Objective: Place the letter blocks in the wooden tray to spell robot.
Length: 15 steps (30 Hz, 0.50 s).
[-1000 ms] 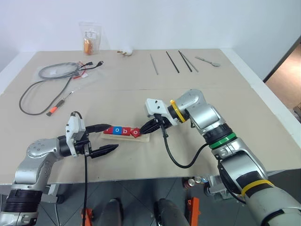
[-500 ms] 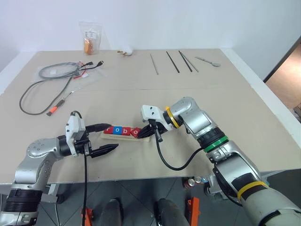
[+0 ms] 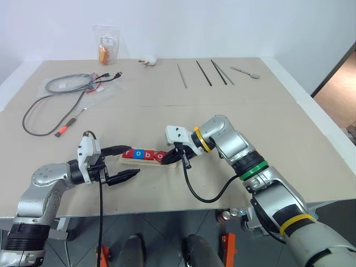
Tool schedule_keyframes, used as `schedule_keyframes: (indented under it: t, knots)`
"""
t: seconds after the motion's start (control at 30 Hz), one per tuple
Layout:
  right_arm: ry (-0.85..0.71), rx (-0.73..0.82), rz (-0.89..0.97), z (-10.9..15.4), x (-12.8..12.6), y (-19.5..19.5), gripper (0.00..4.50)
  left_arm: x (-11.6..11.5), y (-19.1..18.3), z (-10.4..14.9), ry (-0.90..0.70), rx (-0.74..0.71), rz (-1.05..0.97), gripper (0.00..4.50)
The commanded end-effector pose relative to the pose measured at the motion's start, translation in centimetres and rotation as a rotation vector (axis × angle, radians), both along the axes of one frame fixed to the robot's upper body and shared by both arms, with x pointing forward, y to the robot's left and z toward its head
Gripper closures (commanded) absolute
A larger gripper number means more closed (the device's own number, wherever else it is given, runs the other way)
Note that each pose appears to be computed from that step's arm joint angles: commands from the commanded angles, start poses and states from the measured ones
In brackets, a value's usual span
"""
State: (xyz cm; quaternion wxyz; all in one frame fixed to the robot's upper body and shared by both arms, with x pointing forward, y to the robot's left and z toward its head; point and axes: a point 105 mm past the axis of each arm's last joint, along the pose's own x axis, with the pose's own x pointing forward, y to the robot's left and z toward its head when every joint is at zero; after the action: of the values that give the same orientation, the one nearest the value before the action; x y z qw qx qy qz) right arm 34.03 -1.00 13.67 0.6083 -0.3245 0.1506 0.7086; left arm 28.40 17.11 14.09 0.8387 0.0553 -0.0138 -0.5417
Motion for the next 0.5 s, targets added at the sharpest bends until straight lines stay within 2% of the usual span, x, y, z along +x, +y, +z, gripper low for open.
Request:
schedule_keyframes:
  t: [0.03, 0.5]
  knots:
    - [-0.028, 0.01, 0.025, 0.8, -0.1, 0.6, 4.44, -0.2, 0.1, 1.0, -0.044, 0.006, -0.003, 0.0]
    - [-0.056, 0.025, 0.001, 1.0, 0.5, 1.7, 4.44, -0.3, 0.1, 0.9, -0.043, 0.001, 0.0, 0.0]
